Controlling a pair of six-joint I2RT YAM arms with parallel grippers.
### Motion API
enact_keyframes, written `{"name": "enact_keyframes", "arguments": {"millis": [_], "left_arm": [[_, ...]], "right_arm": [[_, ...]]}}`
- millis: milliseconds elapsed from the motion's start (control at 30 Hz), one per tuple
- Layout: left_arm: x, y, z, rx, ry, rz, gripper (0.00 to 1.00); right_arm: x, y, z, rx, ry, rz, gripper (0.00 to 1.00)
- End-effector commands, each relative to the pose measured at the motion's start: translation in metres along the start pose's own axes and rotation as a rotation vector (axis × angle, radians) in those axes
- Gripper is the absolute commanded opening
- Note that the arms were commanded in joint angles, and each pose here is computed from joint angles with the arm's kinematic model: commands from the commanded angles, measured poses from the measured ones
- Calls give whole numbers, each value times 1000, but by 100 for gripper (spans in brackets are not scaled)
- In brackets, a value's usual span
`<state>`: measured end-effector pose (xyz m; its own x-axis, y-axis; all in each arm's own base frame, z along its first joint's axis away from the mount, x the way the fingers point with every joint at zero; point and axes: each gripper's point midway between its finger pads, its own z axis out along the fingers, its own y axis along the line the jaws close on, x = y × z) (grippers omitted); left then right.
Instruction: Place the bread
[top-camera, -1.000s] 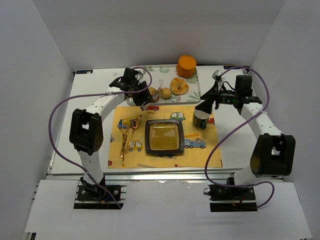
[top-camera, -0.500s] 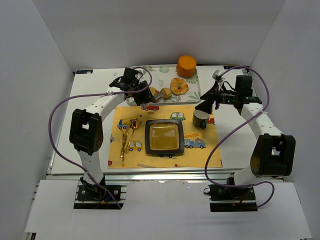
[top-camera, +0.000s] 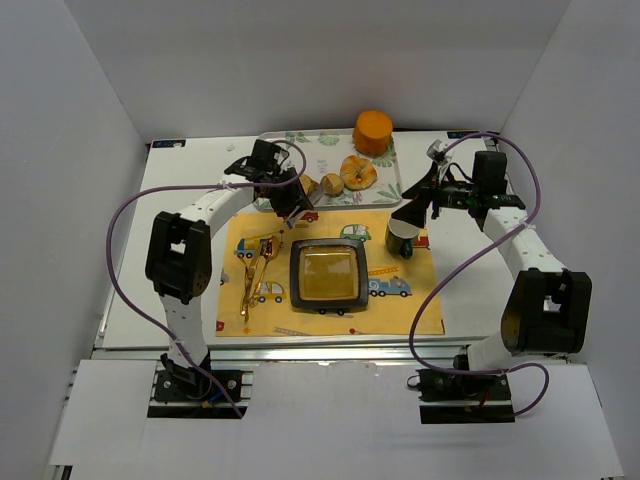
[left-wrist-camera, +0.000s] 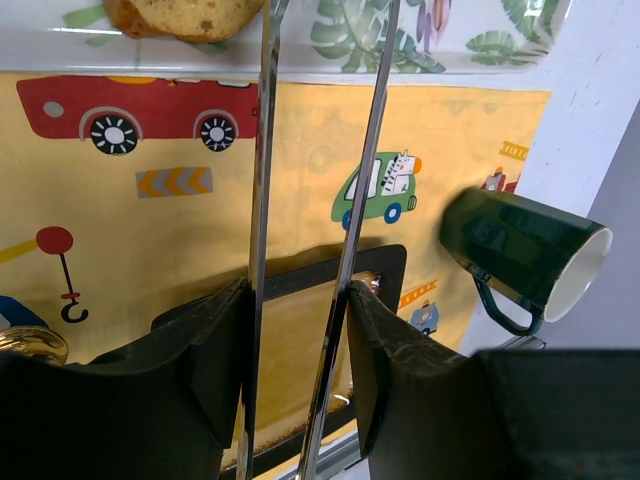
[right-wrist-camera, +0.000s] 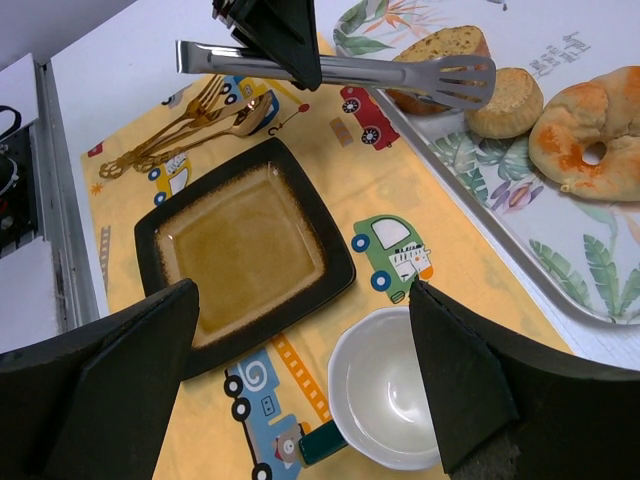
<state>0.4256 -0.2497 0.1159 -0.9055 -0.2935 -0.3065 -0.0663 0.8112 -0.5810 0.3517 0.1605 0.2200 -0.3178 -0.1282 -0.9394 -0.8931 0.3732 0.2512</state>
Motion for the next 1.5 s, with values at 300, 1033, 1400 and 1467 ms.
{"name": "enact_keyframes", "arguments": {"millis": [300,1033,1400,1467], "left_arm": [[-6,-19,-11,61,-36,-3,26],[51,-29,-103,164,-46,46,0],[176,6,-130,56,196,84,0],[184,9,-127,42,210,95,2]], "right_arm": [[-13,12,-5,-25,-36,-47,89],[-16,15,-8,-26,-31,-82,89],[-17,12,-6,-31,-22,-71,89],[-21,12,-7,-32,-26,-78,89]]}}
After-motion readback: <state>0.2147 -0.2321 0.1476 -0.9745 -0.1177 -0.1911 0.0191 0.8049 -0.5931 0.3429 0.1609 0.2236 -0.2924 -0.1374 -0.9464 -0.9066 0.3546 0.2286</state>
